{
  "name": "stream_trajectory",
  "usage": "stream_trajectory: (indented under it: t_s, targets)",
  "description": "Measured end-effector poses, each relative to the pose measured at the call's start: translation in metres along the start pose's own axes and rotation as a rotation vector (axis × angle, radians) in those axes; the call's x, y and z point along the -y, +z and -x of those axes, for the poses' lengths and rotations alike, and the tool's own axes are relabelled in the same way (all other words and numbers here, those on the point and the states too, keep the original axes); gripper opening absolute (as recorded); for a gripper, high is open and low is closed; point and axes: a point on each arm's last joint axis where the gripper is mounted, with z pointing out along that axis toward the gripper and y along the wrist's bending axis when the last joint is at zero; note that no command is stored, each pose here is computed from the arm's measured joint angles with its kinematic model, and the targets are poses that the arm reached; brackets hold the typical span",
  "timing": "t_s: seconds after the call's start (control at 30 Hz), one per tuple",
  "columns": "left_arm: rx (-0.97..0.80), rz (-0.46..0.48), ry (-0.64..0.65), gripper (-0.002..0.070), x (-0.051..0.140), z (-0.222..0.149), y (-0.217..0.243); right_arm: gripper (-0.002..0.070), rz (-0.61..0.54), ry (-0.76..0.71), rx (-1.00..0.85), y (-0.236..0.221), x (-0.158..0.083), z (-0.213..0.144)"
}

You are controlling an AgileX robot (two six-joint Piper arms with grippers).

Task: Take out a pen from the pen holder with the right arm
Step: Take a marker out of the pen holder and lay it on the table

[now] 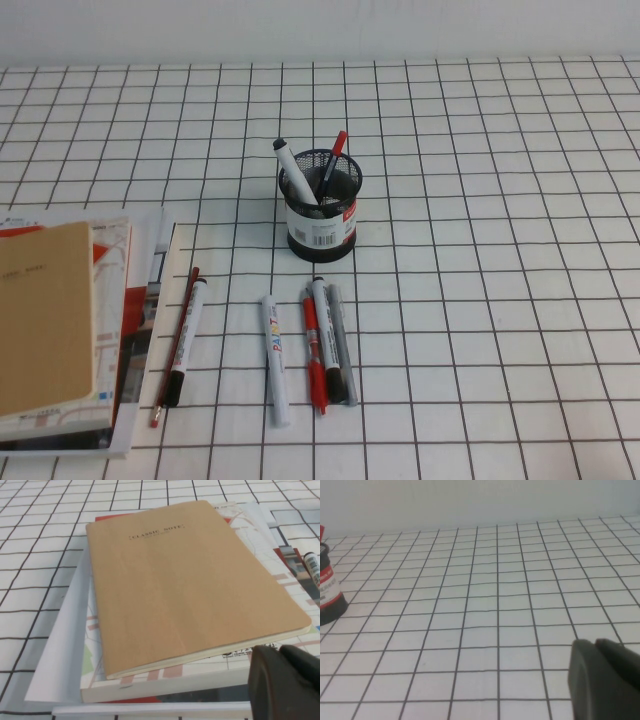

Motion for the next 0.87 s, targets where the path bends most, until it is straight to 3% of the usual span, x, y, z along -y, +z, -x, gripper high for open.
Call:
stream_trajectory:
  t_s: [0.33, 0.87]
  targets:
    - [0.000, 0.000, 0.000, -0.0004, 0.000, 0.000, 0.000, -0.0015, -0.007, -0.089, -0.124, -0.005, 0.001, -0.014]
    - [0.000, 0.000, 0.000, -0.0004, 0.000, 0.000, 0.000, -0.0015, -0.001, -0.070, -0.131, -0.005, 0.001, -0.015]
